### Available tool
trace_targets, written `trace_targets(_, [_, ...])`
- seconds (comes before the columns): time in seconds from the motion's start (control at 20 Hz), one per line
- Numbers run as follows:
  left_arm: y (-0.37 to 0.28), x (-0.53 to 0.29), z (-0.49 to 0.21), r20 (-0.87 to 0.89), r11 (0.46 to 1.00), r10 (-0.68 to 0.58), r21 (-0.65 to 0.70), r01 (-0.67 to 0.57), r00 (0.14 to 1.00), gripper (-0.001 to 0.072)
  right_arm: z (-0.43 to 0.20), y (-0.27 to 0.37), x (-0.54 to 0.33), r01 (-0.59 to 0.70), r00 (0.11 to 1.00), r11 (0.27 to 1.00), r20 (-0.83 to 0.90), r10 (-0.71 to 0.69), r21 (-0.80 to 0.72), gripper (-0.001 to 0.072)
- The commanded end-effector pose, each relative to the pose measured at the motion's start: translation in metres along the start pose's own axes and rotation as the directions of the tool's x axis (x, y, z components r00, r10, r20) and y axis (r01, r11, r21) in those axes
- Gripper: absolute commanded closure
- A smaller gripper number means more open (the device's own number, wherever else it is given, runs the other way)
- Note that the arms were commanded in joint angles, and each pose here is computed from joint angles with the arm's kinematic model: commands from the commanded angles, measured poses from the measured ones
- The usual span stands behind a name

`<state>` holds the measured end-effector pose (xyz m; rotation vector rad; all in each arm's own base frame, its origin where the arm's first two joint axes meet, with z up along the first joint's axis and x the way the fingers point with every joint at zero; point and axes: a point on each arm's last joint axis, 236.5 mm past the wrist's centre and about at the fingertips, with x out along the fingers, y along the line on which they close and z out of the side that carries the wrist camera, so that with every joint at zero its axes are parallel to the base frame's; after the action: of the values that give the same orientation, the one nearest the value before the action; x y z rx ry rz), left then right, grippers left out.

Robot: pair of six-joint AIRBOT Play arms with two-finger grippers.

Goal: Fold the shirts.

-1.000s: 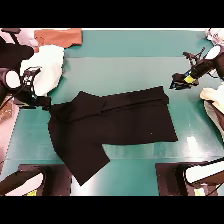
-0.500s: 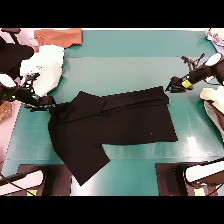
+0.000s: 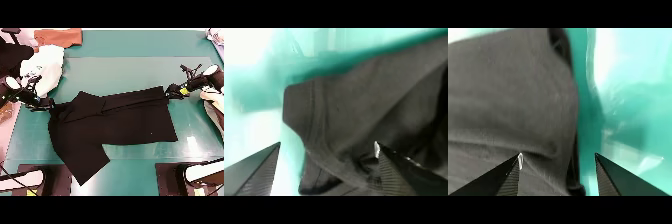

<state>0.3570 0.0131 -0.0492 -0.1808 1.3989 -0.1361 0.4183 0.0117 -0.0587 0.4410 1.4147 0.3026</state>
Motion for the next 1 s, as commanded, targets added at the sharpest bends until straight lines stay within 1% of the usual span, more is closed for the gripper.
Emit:
trace_targets(0.0, [-0.006,0.012,0.002,-0.011,0.999,-0.044,-0.013,0.044,0.999,0.0169,0.008,-0.001,0.002,0.004,0.999,1.0,0.036,-0.004,-0.01,0.0189])
trace_targets(0.1, [-0.012,0.016,0.007,0.004,0.997,-0.072,-0.029,0.072,0.997,0.0221,0.011,-0.002,0.002,0.009,0.999,1.0,0.049,-0.008,-0.011,0.0189])
trace_targets(0.15, [-0.012,0.016,0.009,0.016,0.997,-0.07,-0.03,0.07,0.997,0.036,0.012,-0.001,0.002,0.01,0.999,1.0,0.053,-0.01,-0.013,0.0189])
trace_targets(0.2, [-0.012,0.016,0.012,0.027,0.997,-0.071,-0.032,0.072,0.997,0.0429,0.014,0.001,0.004,0.013,0.998,1.0,0.058,-0.012,-0.02,0.0189])
trace_targets(0.25, [-0.013,0.016,0.014,0.036,0.996,-0.076,-0.036,0.077,0.996,0.0534,0.016,0.003,0.006,0.016,0.998,0.999,0.064,-0.014,-0.028,0.0189])
trace_targets(0.3, [-0.017,0.015,0.018,0.053,0.995,-0.091,-0.045,0.093,0.994,0.0594,0.017,0.007,0.009,0.018,0.998,0.999,0.066,-0.015,-0.04,0.019])
trace_targets(0.35, [-0.02,0.015,0.024,0.077,0.993,-0.104,-0.054,0.108,0.992,0.0617,0.016,0.012,0.015,0.016,0.998,0.999,0.056,-0.013,-0.052,0.0191])
trace_targets(0.4, [-0.021,0.014,0.026,0.087,0.992,-0.108,-0.058,0.113,0.99,0.0678,0.013,0.018,0.025,0.013,0.999,0.998,0.033,-0.011,-0.064,0.0192])
trace_targets(0.5, [-0.022,0.014,0.03,0.104,0.991,-0.114,-0.064,0.121,0.988,0.068,0.004,0.023,0.044,0.008,1.0,0.997,-0.021,-0.01,-0.079,0.0202])
trace_targets(0.55, [-0.023,0.014,0.032,0.109,0.99,-0.117,-0.066,0.124,0.987,0.0679,0.001,0.024,0.05,0.006,0.999,0.997,-0.035,-0.009,-0.081,0.0244])
trace_targets(0.6, [-0.024,0.013,0.033,0.115,0.989,-0.121,-0.069,0.129,0.986,0.068,0.001,0.024,0.054,0.007,0.999,0.996,-0.038,-0.011,-0.085,0.0332])
trace_targets(0.65, [-0.025,0.013,0.036,0.129,0.988,-0.125,-0.074,0.135,0.984,0.068,0.005,0.023,0.054,0.013,1.0,0.996,-0.023,-0.015,-0.084,0.0513])
trace_targets(0.7, [-0.028,0.012,0.041,0.148,0.985,-0.137,-0.083,0.15,0.98,0.068,0.01,0.023,0.051,0.019,1.0,0.996,0.001,-0.019,-0.088,0.0637])
trace_targets(0.75, [-0.032,0.01,0.046,0.172,0.98,-0.157,-0.097,0.175,0.973,0.0681,0.017,0.025,0.046,0.028,0.999,0.995,0.036,-0.025,-0.096,0.0692])
trace_targets(0.85, [-0.046,0.005,0.063,0.228,0.976,-0.176,-0.086,0.199,0.958,0.0681,0.036,0.025,0.028,0.054,0.991,0.992,0.128,-0.04,-0.11,0.0694])
trace_targets(0.95, [-0.068,-0.002,0.085,0.297,0.982,-0.174,-0.021,0.189,0.939,0.0682,0.057,0.021,0.009,0.083,0.971,0.991,0.23,-0.057,-0.103,0.0695])
